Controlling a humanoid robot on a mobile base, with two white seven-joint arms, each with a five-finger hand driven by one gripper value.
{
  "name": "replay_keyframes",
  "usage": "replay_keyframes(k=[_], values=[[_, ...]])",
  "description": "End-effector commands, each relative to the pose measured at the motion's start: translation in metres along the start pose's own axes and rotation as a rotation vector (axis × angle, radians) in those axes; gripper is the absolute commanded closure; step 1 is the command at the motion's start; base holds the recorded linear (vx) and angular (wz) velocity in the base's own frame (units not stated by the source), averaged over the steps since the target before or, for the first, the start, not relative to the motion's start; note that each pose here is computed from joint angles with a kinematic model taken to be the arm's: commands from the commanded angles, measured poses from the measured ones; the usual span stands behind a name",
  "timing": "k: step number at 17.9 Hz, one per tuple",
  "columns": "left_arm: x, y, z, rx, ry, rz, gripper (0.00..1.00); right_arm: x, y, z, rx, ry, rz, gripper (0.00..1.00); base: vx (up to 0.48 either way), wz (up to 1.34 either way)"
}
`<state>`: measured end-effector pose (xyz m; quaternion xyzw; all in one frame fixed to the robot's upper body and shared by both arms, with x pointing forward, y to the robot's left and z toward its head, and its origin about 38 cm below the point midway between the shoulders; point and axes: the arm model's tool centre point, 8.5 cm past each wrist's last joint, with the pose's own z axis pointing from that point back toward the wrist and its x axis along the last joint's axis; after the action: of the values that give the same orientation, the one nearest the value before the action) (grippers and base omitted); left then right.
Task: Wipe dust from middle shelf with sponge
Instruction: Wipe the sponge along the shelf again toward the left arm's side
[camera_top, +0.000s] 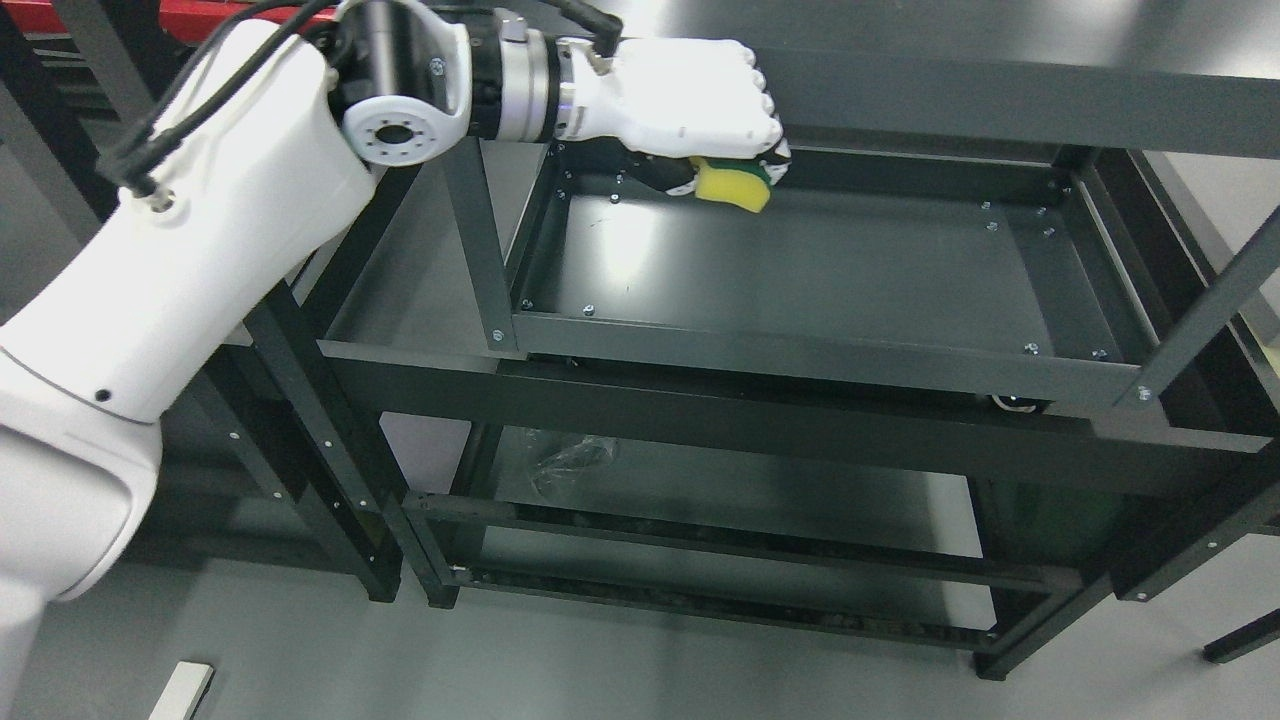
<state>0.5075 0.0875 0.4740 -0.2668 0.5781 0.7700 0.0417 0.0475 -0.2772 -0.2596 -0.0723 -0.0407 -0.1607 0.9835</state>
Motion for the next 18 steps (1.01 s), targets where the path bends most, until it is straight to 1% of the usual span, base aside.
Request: replay_keyframes(k=[1,3,6,8,9,11,13,15,16,17,18], values=[[-0.046,0.002,0.191,0.126,0.336,-0.005,0.98,0.002,-0.010,-0.001,-0.015,0.051,0.003,0.00,0.000,0.00],[-0.041,0.003,0.206,0.162,0.350,0.002,0.97,0.002,-0.010,-0.001,-0.015,0.051,0.003,0.00,0.000,0.00],[-0.022,0.022,0.191,0.298,0.247,0.024,0.97,0.002,-0.010,-0.001,-0.015,0.051,0.003,0.00,0.000,0.00],[-0.006,0.044,0.149,0.435,0.111,0.058,0.97,0.002,-0.010,-0.001,-0.015,0.051,0.003,0.00,0.000,0.00],[0.000,0.055,0.131,0.478,0.068,0.060,0.97,0.002,-0.010,-0.001,-0.015,0.051,0.003,0.00,0.000,0.00],[0.012,0.101,0.101,0.572,-0.026,0.016,0.97,0.002,-0.010,-0.001,-0.015,0.051,0.003,0.00,0.000,0.00],[0.031,0.145,0.072,0.680,-0.136,-0.002,0.97,0.002,-0.010,-0.001,-0.015,0.051,0.003,0.00,0.000,0.00],[0.053,0.167,0.045,0.837,-0.270,0.077,0.98,0.002,-0.010,-0.001,-0.015,0.051,0.003,0.00,0.000,0.00],[0.066,0.163,0.025,0.892,-0.350,0.164,0.98,0.002,-0.010,-0.001,-0.015,0.051,0.003,0.00,0.000,0.00],[0.072,0.148,0.014,0.920,-0.385,0.241,0.98,0.002,-0.010,-0.001,-0.015,0.051,0.003,0.00,0.000,0.00],[0.077,0.119,0.001,0.905,-0.396,0.323,0.98,0.002,-0.010,-0.001,-0.017,0.051,0.003,0.00,0.000,0.00]])
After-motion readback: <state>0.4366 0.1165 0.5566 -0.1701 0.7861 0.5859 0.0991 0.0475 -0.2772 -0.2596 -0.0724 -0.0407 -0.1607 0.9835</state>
